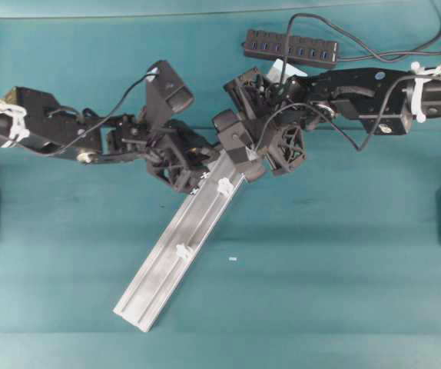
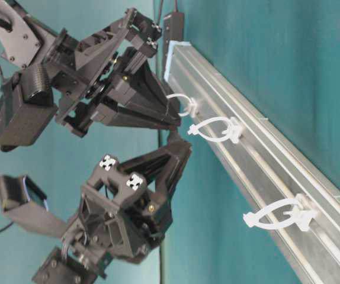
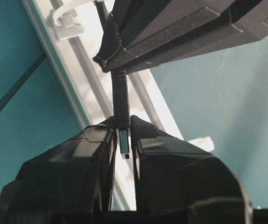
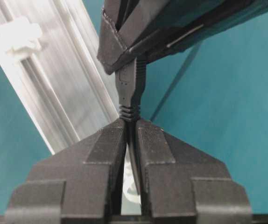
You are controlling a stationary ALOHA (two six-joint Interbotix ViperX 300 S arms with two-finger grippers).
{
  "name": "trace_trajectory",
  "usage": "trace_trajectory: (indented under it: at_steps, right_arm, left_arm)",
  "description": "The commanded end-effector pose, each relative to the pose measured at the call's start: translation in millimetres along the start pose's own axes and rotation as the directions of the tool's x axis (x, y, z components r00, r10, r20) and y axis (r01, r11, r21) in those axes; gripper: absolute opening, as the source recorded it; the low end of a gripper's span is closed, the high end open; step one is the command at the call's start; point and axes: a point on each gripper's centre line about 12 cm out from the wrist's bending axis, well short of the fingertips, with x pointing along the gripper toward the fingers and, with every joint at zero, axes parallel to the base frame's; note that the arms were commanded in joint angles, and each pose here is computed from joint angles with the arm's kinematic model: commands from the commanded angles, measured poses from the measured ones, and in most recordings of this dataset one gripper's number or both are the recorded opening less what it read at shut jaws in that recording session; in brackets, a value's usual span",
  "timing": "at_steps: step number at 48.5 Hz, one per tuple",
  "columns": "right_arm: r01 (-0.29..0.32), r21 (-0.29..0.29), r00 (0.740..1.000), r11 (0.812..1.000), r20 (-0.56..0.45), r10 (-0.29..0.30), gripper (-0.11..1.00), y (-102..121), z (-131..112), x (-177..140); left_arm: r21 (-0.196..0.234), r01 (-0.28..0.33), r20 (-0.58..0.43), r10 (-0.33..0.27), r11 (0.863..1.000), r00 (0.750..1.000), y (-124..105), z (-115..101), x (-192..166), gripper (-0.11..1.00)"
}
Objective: Pass the USB cable through three rings with both arms.
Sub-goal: 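Grasp the plug with the left gripper and pull it through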
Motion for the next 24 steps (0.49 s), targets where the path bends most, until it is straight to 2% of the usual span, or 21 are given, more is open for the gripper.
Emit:
trace_trajectory:
  at_steps: [1, 9, 14, 17, 24]
  right_arm:
    - [-0.005, 0.007, 1.0, 1.0, -0.006, 0.005, 0.09, -1.1, -1.5, -0.5]
    - [-0.018, -0.019, 0.999, 1.0, -0.026, 0.018, 0.09, 1.2, -3.8, 0.2]
    - [-0.035, -0.066, 0.998, 0.997, -0.055, 0.032, 0.09, 6.0, -6.3, 2.0]
    - [-0.046, -0.103, 0.997, 0.994, -0.07, 0.038, 0.09, 8.9, -5.7, 2.6]
    - [-0.069, -0.148, 0.994, 0.987, -0.094, 0.055, 0.09, 14.3, -4.5, 3.1]
  left_arm:
    - [0.008, 0.05, 0.068, -0.051, 0.999, 0.996, -16.6, 18.7, -23.8, 0.21]
    - [0.002, 0.059, 0.069, -0.059, 0.998, 0.996, -18.0, 15.3, -38.6, 0.69]
    - [0.01, 0.061, 0.032, -0.061, 0.998, 0.998, -24.3, 8.7, -53.3, 0.92]
    - [0.022, 0.054, 0.0, -0.054, 0.998, 0.999, -26.6, 4.8, -62.7, 0.99]
    - [0.038, 0.06, -0.022, -0.059, 0.997, 0.998, -30.7, 1.0, -87.8, 0.96]
